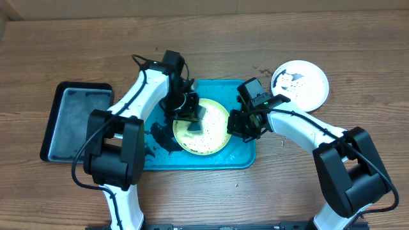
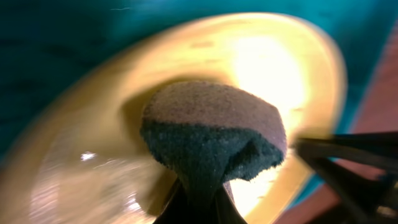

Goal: Clean dirty plates on tray and stack at the side
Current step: 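Scrub the yellow plate with the left sponge while the right gripper holds it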

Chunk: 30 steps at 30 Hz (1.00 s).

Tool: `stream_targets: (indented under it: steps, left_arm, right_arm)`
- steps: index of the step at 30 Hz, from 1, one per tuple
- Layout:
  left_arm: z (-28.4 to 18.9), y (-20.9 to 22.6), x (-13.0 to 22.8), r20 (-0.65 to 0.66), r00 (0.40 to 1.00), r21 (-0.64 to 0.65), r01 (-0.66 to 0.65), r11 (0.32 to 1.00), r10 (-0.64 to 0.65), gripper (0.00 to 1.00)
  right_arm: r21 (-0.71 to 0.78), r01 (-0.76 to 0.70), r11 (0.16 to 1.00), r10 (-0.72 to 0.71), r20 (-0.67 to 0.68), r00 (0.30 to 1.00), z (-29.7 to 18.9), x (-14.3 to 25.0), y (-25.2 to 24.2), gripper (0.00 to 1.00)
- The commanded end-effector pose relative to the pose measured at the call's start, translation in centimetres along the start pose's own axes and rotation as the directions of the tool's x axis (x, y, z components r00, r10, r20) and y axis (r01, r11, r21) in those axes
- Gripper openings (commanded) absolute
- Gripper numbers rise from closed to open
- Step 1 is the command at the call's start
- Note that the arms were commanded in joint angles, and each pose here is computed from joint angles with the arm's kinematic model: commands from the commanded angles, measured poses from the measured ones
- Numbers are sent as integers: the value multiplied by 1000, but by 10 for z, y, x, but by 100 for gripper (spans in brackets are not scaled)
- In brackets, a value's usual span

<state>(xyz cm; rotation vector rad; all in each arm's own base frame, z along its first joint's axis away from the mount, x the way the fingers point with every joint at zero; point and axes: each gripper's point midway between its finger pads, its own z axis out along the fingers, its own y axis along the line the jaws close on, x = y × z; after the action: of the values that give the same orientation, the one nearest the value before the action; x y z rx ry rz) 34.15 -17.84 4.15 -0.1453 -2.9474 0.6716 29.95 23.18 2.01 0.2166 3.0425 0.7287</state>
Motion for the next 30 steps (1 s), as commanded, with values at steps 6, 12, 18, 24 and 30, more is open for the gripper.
stream_targets:
  steps: [6, 12, 18, 24, 30]
  left_arm:
    - [21, -32, 4, 36, 999, -151, 7, 989, -1, 4]
    - [19, -10, 0, 65, 998, -266, 38, 963, -21, 4]
    - [26, 19, 10, 16, 997, -366, 71, 928, -70, 4]
    - [12, 76, 13, 55, 992, -637, 121, 761, -112, 4]
    - [-13, 102, 8, 119, 981, -710, 190, 678, -150, 4]
  right_arm:
    - [-33, -12, 999, 12, 4, 1000, -4, -4, 10, 4]
    - [34, -28, 999, 28, 20, 999, -4, -5, -4, 4]
    - [57, -31, 998, 30, 31, 999, -4, -6, -8, 4]
    - [103, -39, 994, 34, 42, 999, -5, -6, -17, 4]
    - [130, -35, 991, 28, 55, 998, -6, -8, -22, 4]
